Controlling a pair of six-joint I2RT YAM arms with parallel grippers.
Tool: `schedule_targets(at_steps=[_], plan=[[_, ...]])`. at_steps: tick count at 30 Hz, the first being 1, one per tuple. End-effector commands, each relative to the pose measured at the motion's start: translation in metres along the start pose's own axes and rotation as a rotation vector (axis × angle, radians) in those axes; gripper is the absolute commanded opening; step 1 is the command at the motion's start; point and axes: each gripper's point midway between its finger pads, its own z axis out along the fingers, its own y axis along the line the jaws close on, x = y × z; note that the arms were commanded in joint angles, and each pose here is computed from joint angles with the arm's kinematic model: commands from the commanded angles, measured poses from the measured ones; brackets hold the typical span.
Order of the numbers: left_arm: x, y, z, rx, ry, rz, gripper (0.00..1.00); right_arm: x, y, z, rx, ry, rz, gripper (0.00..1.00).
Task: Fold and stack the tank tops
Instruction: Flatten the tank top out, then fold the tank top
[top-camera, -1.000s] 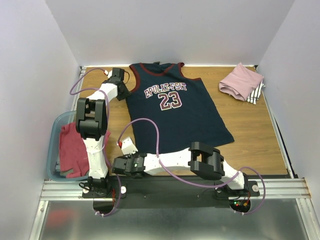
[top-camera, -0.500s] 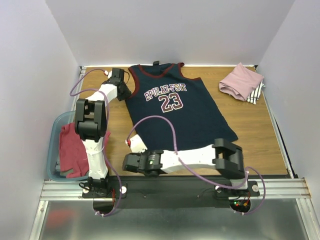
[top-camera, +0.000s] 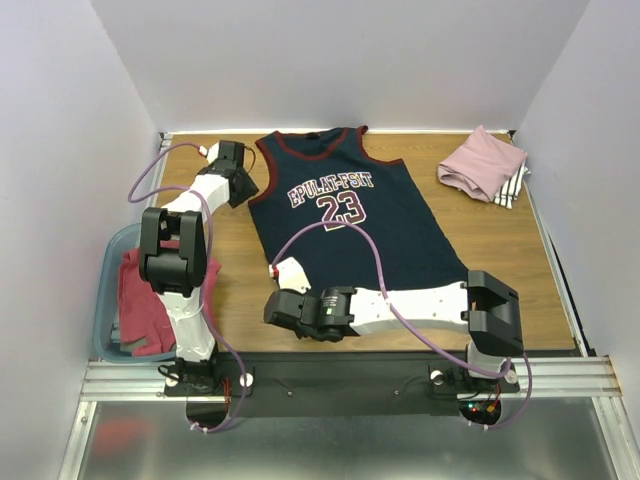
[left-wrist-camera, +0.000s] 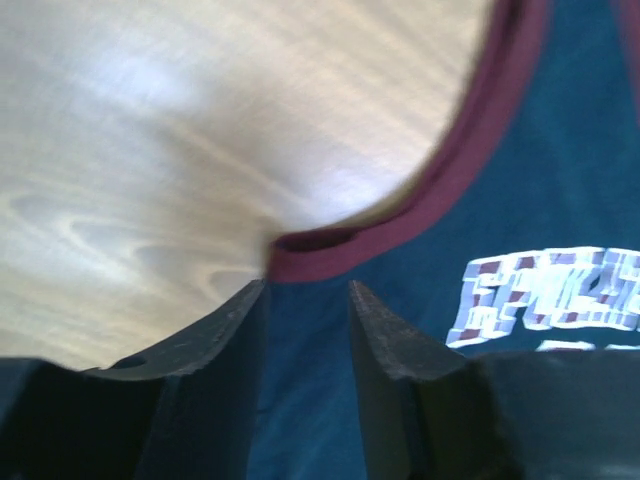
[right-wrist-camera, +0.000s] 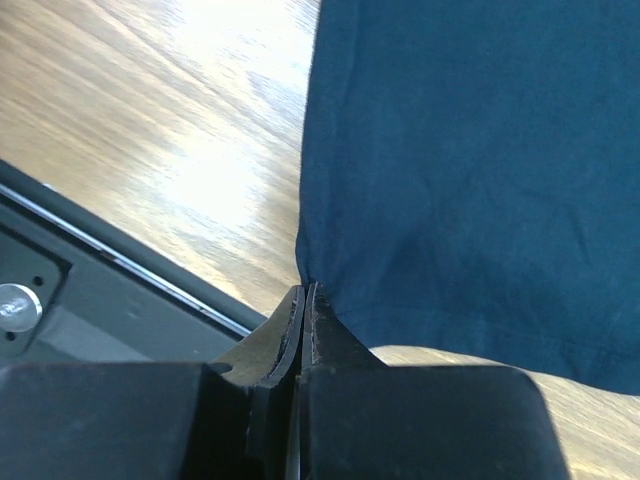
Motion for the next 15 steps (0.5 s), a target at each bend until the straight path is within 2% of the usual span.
schedule_targets(at_steps=[1, 8, 15], plan=[[0.001, 0.016, -0.01, -0.065, -0.038, -0.026, 0.47, -0.015, 0.005, -0.007, -0.039, -0.036, 0.042, 0.01], [0.025, 0.018, 0.008, -0.056, 0.005, -0.007, 0.47, -0.017, 0.004, -0.004, -0.041, -0.037, 0.047, 0.0], [0.028, 0.009, 0.015, -0.009, 0.008, 0.001, 0.47, -0.017, 0.006, -0.004, -0.051, -0.032, 0.051, 0.0]])
